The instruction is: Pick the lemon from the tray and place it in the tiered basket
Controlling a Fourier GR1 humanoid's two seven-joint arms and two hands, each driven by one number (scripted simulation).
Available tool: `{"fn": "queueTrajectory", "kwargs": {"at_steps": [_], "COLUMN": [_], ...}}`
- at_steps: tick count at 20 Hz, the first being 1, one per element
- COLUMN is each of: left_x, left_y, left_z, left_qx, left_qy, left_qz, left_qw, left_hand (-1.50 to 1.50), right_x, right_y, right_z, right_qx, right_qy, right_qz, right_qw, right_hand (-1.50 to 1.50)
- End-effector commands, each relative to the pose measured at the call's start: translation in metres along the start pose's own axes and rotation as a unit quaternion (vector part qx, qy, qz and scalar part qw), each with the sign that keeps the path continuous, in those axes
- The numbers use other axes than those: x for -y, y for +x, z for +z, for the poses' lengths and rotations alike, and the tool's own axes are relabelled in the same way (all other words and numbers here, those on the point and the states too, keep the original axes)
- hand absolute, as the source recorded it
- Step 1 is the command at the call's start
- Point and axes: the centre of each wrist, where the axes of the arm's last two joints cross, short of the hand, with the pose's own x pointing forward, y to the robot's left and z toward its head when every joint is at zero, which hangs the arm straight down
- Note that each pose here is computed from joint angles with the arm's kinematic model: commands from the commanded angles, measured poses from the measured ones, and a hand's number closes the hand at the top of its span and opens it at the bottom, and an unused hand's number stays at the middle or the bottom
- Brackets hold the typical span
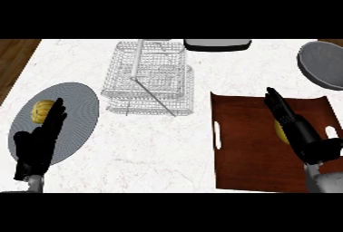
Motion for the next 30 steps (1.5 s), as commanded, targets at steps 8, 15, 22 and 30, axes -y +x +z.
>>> {"fn": "queueTrajectory", "kwargs": {"at_steps": [8, 15, 22, 30], "left_x": [0.069, 0.080, 0.066, 0.067], "left_y": [0.010, -0.006, -0.010, -0.011], "left_z": [-0.016, -0.020, -0.015, -0.013], "left_qx": [0.091, 0.082, 0.078, 0.080], "left_qy": [-0.172, -0.163, -0.163, -0.161], "left_qz": [0.090, 0.086, 0.078, 0.077], "left_qw": [0.9768, 0.9795, 0.9804, 0.9807], "left_hand": [0.00, 0.00, 0.00, 0.00], "right_x": [0.007, -0.007, 0.071, 0.059], "right_y": [-0.005, 0.007, 0.070, 0.125], "right_z": [-0.065, -0.079, -0.065, -0.064], "right_qx": [-0.096, 0.027, -0.095, -0.277], "right_qy": [-0.202, -0.180, -0.133, 0.029], "right_qz": [0.021, 0.043, 0.314, 0.512], "right_qw": [0.974, 0.982, 0.935, 0.813], "right_hand": [-1.50, -1.50, -1.50, -1.50]}}
